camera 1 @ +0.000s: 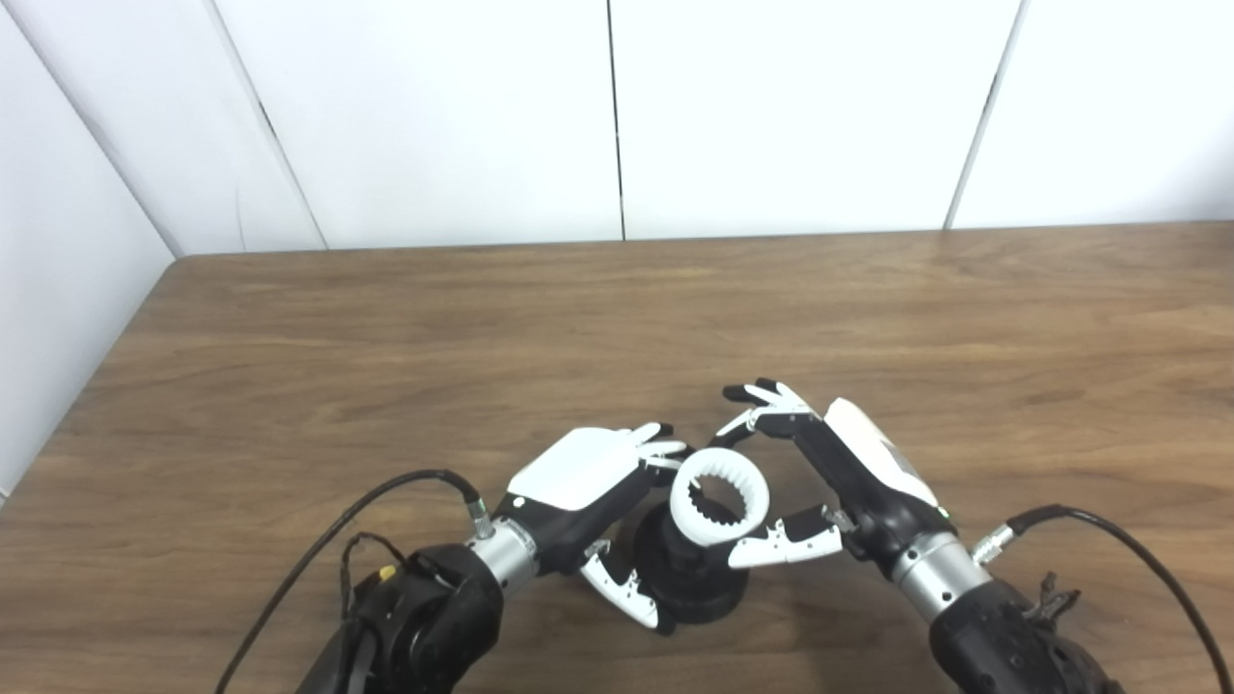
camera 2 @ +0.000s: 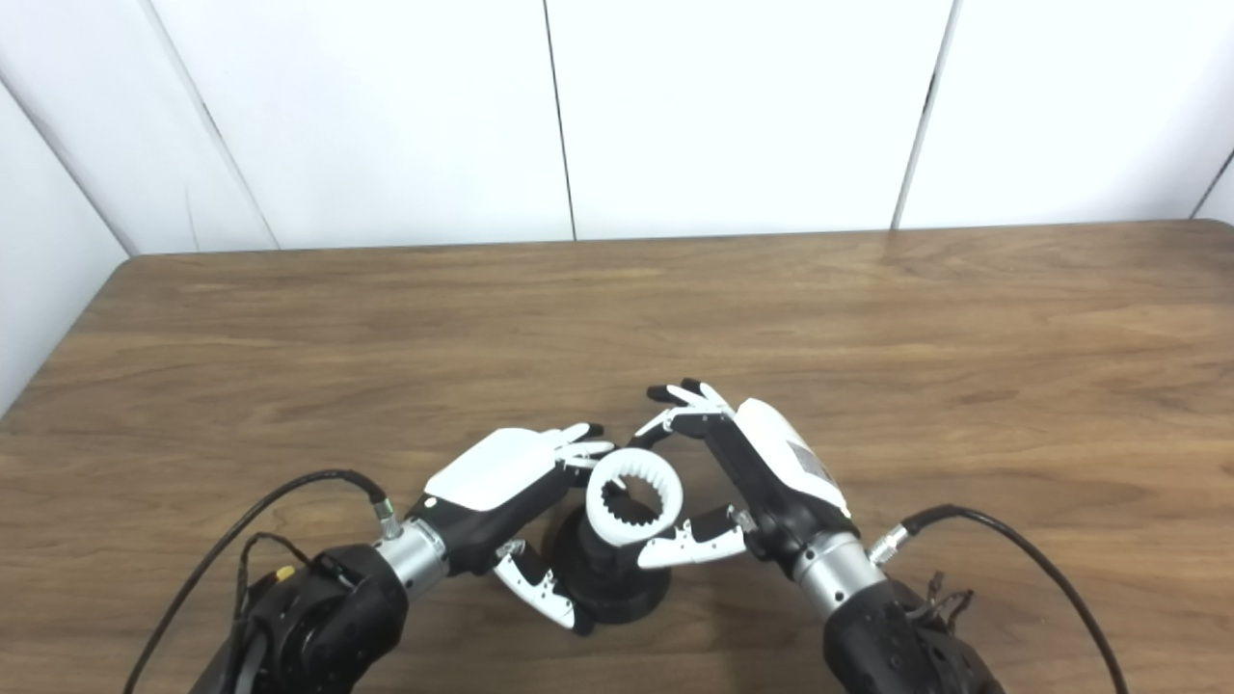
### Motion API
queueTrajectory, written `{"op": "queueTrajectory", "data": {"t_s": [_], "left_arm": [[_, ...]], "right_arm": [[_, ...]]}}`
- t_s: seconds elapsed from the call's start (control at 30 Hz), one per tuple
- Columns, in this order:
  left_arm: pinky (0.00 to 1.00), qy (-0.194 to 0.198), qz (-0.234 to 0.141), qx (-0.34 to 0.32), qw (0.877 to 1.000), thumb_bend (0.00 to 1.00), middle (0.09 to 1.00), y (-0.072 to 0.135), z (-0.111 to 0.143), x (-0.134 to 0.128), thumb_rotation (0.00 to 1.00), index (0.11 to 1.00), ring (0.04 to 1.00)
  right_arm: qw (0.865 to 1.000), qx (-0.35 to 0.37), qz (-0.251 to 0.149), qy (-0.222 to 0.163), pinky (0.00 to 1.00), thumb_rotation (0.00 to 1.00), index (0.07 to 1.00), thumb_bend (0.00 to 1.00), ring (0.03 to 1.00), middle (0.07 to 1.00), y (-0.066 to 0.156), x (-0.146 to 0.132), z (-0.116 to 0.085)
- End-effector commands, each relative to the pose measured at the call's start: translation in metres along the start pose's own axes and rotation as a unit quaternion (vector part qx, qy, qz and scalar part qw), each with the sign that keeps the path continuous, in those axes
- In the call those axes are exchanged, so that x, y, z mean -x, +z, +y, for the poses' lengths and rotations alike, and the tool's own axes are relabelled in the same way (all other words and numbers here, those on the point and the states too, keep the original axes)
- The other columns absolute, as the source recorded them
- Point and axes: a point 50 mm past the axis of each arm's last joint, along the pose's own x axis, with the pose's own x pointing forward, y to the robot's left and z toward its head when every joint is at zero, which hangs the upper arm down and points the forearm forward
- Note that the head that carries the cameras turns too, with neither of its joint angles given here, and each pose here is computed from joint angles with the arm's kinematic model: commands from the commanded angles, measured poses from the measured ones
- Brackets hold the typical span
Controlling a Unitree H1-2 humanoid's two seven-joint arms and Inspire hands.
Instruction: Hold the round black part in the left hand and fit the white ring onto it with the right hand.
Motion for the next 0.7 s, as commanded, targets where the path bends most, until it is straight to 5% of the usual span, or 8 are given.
{"op": "queueTrajectory", "data": {"t_s": [0.0,0.67], "left_arm": [[0.95,0.026,-0.008,-0.012,1.000,0.84,0.917,0.003,0.010,-0.003,0.25,0.617,0.987],[0.94,0.027,-0.006,-0.012,1.000,0.83,0.918,0.002,0.012,-0.003,0.25,0.610,0.986]], "right_arm": [[0.999,0.008,-0.036,-0.016,0.85,0.16,0.494,0.52,0.977,0.901,0.014,-0.006,-0.007],[1.000,0.005,-0.023,0.003,0.86,0.16,0.494,0.52,0.983,0.899,0.009,-0.010,0.006]]}}
